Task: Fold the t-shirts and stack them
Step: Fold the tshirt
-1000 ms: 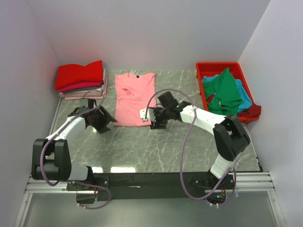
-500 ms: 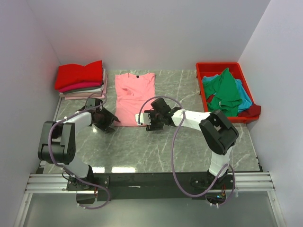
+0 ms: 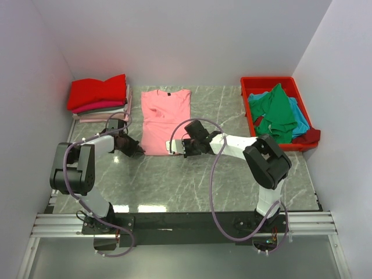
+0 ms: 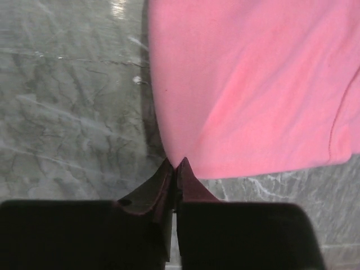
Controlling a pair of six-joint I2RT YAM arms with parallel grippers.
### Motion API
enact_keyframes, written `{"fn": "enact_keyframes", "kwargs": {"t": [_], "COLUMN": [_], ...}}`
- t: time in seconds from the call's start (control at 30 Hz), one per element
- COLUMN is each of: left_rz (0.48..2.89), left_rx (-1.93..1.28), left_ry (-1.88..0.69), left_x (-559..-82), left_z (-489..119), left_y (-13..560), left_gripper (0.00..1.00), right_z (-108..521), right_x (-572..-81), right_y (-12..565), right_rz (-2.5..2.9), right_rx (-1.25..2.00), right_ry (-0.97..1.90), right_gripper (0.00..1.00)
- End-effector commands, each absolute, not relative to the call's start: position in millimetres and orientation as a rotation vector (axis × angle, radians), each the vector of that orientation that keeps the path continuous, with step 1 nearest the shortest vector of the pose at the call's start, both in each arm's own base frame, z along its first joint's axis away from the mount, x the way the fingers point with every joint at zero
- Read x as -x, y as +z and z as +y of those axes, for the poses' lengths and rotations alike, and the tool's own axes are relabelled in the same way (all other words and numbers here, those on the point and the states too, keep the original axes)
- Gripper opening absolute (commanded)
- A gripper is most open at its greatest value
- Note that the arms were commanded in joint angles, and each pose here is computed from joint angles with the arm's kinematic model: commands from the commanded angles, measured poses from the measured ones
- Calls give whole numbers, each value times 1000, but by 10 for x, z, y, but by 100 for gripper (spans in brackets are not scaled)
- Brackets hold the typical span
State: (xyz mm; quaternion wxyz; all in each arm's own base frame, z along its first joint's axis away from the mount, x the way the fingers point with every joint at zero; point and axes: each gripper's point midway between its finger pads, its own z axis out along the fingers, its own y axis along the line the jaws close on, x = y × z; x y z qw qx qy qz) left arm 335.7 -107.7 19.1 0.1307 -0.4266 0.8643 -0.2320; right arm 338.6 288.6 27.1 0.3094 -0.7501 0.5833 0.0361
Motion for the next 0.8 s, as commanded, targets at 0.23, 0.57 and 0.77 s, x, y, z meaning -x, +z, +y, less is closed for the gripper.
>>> {"fn": "enact_keyframes", "kwargs": {"t": [0.23,0.57,0.77], "left_rz": [2593,2669,2497], "left_rx": [1074,1040,960], "left_ry": [-719,-885,-892], "left_x": [-2590,-1649,-2126], "left_z": [-1112,-1502,-1503], "left_y": [384,711,1186], "left_gripper": [0,1,0], "right_z": [2682,2435,2445], "right_x": [-2396,-1343,-1742], "right_y": [675,778,1063], "right_rz": [1352,1323,1436], "right_rx": [2149,2163,1972], "right_ry": [433,643,507], "right_gripper": [0,0,0]}}
